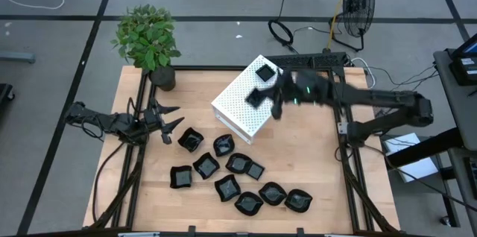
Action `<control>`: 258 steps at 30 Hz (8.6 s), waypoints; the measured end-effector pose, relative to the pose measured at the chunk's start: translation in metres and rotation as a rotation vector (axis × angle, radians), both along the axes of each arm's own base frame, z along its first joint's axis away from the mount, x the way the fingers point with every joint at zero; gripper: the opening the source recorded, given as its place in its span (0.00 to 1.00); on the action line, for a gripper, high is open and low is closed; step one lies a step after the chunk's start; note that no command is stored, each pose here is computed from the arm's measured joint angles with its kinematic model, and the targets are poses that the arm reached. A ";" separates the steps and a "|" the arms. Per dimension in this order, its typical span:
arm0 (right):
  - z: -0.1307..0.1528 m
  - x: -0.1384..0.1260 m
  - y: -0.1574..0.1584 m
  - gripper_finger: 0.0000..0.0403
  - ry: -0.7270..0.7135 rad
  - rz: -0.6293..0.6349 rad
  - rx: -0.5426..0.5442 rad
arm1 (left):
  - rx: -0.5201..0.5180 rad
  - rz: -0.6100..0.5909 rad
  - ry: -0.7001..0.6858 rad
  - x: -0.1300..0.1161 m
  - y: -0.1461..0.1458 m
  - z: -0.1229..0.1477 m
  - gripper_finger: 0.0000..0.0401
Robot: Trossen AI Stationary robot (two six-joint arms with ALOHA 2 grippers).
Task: Pick & Place Mini shaped plates
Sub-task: Stack the black square plate on top of the black square plate on the shelf, then put the black distorted square plate on the shelf
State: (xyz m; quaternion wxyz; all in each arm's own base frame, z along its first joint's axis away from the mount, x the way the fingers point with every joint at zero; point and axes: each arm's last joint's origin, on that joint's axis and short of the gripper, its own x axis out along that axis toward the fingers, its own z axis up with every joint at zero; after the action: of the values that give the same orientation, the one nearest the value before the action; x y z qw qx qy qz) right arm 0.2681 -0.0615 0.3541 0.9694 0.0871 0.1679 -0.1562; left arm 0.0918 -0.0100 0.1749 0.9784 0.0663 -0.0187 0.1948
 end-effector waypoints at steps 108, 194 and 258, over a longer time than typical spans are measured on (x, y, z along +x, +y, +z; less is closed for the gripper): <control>-0.213 0.046 0.182 0.28 0.605 0.121 0.162 | 0.000 0.000 0.000 0.000 0.000 0.000 0.53; -0.076 -0.015 0.119 0.01 0.149 0.240 0.048 | 0.000 0.001 0.000 0.000 0.000 0.000 0.53; -0.049 -0.026 -0.154 0.20 0.212 -0.278 0.398 | 0.000 0.000 0.001 0.000 0.000 0.000 0.53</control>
State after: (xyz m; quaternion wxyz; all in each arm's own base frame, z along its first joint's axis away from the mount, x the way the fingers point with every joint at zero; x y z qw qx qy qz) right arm 0.2422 -0.2157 0.3051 0.8794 0.2815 0.2823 -0.2601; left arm 0.0918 -0.0100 0.1748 0.9784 0.0665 -0.0184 0.1948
